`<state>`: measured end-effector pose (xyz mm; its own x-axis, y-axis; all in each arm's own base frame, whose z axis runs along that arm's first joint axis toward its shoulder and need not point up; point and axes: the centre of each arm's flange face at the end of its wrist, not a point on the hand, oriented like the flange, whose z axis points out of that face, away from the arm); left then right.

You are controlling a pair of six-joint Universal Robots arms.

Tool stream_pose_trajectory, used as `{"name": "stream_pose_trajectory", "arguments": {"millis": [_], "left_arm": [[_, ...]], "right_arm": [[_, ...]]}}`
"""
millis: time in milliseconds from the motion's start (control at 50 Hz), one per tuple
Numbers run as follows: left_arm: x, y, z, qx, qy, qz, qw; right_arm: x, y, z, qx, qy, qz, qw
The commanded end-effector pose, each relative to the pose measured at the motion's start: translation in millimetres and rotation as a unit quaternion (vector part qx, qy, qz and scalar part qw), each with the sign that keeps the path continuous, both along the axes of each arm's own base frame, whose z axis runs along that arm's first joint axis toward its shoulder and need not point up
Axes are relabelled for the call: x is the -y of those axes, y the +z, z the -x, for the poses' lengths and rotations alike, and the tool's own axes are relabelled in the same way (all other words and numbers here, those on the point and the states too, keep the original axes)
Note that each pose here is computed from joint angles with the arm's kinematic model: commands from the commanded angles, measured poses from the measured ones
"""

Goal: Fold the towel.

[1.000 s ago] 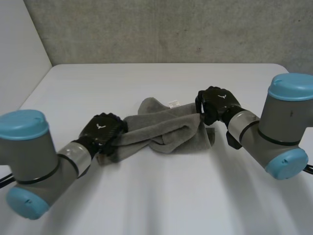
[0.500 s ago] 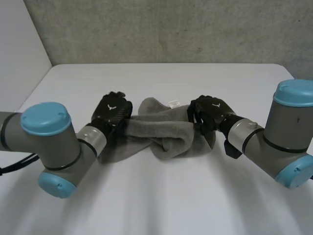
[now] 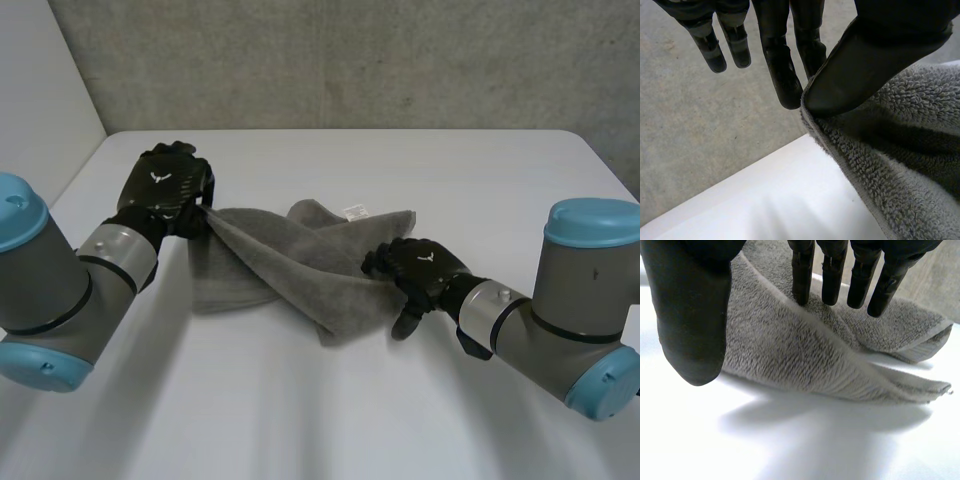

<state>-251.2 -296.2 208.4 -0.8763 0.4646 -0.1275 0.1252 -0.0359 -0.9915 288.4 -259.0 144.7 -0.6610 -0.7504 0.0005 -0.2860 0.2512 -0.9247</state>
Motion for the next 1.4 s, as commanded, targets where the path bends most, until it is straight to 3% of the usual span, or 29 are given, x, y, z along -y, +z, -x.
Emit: {"name": "stream_pose_trajectory", "arguments": {"millis": [20, 280, 580, 740, 780, 860, 960, 1040, 1060, 1100, 1240, 1340, 1380, 1400], "left_arm": [[4.5, -1.9, -5.6, -0.014, 0.009, -0.011, 1.0], [14.7, -3.1, -25.2, -0.012, 0.038, -0.018, 0.999], [1.8, -6.8, -29.5, -0.007, 0.036, -0.032, 0.999], [-24.7, 16.0, -31.0, -0.009, -0.003, -0.033, 0.999], [-38.0, 33.1, -34.1, -0.012, -0.021, -0.028, 0.999], [-47.9, 42.3, -34.8, -0.013, -0.039, -0.026, 0.999], [-46.5, 46.1, -33.5, -0.013, -0.054, -0.023, 0.998], [-24.6, 17.7, -29.1, 0.003, -0.053, -0.063, 0.997], [-24.5, 17.6, -29.1, 0.003, -0.053, -0.063, 0.997], [-6.0, -9.5, -23.6, 0.029, -0.057, -0.094, 0.994], [27.1, -27.4, -7.8, 0.097, -0.05, -0.089, 0.99], [59.7, 25.1, 7.4, 0.086, -0.018, 0.006, 0.996], [73.4, 88.9, 15.6, 0.051, 0.005, 0.101, 0.994], [73.5, 89.2, 15.6, 0.051, 0.005, 0.101, 0.994]], "right_arm": [[2.5, -8.7, -0.7, -0.002, 0.0, 0.004, 1.0], [27.8, -22.3, 4.7, -0.015, -0.057, 0.033, 0.998], [25.8, -10.4, 11.3, -0.009, -0.053, 0.029, 0.998], [6.9, 63.1, 24.5, 0.037, -0.007, 0.046, 0.998], [-0.6, 105.6, 31.9, 0.058, -0.004, 0.095, 0.994], [-5.0, 143.3, 38.6, 0.072, -0.009, 0.15, 0.986], [15.5, 123.1, 39.6, 0.044, -0.015, 0.123, 0.991], [25.3, 95.0, 32.9, -0.059, 0.007, 0.132, 0.989], [25.3, 94.9, 32.9, -0.059, 0.007, 0.132, 0.989], [33.4, 77.1, 24.1, -0.139, 0.016, 0.155, 0.978], [52.9, 81.0, 0.9, -0.174, -0.001, 0.21, 0.962], [73.5, 136.4, -16.0, -0.132, -0.023, 0.325, 0.936], [79.9, 208.6, -26.7, -0.062, -0.057, 0.452, 0.888], [79.9, 209.0, -26.7, -0.062, -0.057, 0.452, 0.888]]}}
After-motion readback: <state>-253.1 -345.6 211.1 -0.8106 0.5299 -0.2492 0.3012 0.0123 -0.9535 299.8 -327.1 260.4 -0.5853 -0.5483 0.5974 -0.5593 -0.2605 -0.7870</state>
